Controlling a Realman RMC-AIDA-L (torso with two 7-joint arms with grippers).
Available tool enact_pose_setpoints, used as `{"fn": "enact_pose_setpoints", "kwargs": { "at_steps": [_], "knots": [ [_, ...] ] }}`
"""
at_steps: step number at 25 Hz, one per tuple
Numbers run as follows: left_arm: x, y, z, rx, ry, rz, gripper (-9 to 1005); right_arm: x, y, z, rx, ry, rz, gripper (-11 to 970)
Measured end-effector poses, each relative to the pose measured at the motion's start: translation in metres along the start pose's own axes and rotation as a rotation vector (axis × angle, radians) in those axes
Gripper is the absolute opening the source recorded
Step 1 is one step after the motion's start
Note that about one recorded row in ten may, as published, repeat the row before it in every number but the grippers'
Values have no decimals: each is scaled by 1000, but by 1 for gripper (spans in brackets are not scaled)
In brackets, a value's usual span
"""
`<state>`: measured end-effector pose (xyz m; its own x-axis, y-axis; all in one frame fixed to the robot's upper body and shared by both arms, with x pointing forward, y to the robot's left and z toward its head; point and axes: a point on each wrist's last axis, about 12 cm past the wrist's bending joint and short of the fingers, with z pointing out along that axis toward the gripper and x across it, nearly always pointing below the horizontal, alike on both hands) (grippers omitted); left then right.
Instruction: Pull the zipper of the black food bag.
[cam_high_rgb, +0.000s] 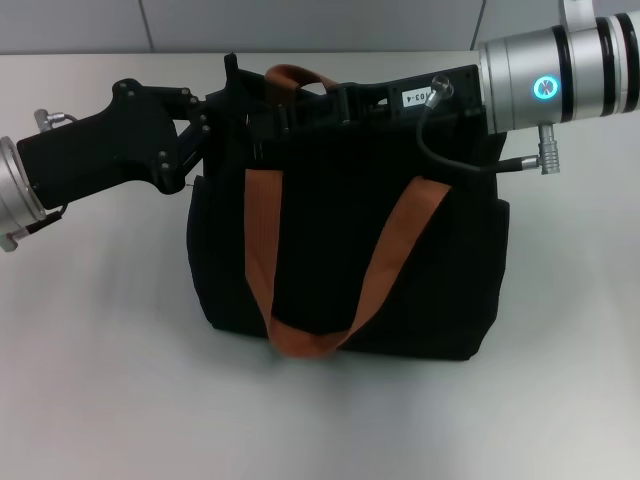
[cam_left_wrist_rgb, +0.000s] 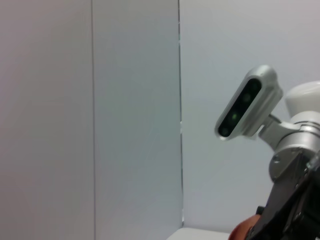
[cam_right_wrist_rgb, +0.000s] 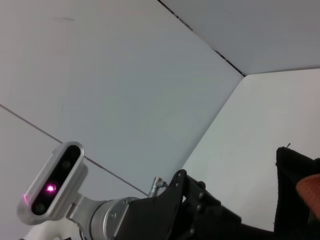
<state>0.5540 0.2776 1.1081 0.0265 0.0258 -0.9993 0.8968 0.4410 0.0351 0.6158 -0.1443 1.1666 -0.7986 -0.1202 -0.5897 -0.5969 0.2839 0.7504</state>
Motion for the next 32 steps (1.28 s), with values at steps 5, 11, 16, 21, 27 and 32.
{"fn": "enact_pose_setpoints", "kwargs": {
  "at_steps": [5,11,16,21,27,32],
  "knots": [
    [-7,1,4,31,-16,-15,20,-2,4,5,3,14,-26,375],
    [-12,5,7,40,-17,-27,20,-3,6,7,4,21,-44,329],
    [-16,7,7,42,-15,-41,20,-4,7,7,5,19,-50,299],
    [-19,9,10,50,-12,-51,20,-6,7,7,11,12,-55,299],
    [-21,9,15,61,-18,-51,20,-7,8,8,9,12,-69,300],
    [-21,9,14,59,-19,-59,21,-5,7,7,11,8,-64,301]
  ]
}}
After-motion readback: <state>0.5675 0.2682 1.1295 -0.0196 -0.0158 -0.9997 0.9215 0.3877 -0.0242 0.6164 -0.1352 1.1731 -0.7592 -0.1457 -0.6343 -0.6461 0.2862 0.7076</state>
